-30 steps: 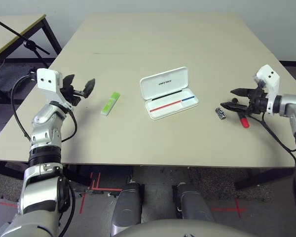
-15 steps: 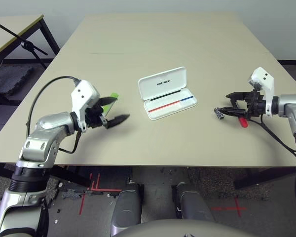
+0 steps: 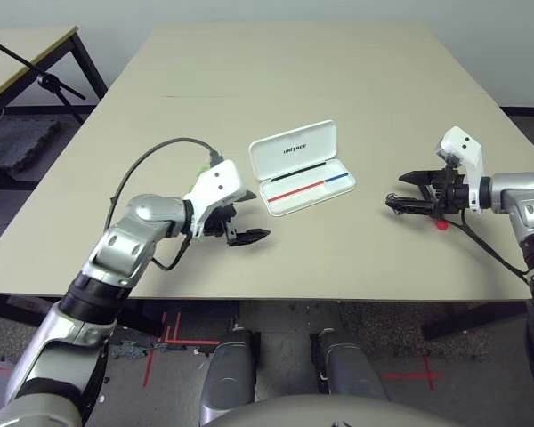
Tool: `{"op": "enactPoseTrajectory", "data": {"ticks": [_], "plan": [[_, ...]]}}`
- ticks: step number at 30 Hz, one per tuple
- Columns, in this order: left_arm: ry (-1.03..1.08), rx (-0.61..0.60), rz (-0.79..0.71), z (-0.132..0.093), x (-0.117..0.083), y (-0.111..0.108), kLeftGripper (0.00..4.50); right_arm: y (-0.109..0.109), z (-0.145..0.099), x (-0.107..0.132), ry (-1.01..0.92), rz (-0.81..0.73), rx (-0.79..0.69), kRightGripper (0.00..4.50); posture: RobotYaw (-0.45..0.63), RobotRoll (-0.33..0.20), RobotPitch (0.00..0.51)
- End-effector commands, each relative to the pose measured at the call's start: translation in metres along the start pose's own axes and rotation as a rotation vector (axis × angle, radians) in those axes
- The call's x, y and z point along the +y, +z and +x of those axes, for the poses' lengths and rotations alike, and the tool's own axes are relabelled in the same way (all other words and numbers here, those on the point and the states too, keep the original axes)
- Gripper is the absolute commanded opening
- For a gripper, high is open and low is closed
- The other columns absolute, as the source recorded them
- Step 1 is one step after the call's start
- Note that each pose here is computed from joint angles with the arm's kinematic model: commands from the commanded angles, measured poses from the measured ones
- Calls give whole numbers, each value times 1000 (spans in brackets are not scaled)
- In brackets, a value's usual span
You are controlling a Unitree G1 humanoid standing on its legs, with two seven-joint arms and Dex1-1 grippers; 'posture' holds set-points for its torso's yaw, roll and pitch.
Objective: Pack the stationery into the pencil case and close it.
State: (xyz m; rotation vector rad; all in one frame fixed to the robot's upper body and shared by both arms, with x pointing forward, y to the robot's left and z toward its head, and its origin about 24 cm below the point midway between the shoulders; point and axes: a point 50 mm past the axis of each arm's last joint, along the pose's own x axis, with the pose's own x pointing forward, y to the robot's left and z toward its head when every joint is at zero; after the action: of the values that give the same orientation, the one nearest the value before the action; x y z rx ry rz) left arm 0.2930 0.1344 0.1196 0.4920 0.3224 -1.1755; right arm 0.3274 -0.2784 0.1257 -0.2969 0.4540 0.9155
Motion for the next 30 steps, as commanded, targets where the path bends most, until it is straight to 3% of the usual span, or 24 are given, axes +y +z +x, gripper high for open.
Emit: {"op": "enactPoseTrajectory", "data": {"ticks": [1,14,30], "plan": [[-21,30,20,12,1,-2,4481,-1,-1,0,-10,-14,17,4500,50,0,75],[-74,61,64,41,2,0,4481,-1,-4,-1,-35,-17,12,4500,33,0,75],[-121,127,31,49,8,-5,4481,-1,-9,1,-73,-23,-7,4500,-15,0,78]]}}
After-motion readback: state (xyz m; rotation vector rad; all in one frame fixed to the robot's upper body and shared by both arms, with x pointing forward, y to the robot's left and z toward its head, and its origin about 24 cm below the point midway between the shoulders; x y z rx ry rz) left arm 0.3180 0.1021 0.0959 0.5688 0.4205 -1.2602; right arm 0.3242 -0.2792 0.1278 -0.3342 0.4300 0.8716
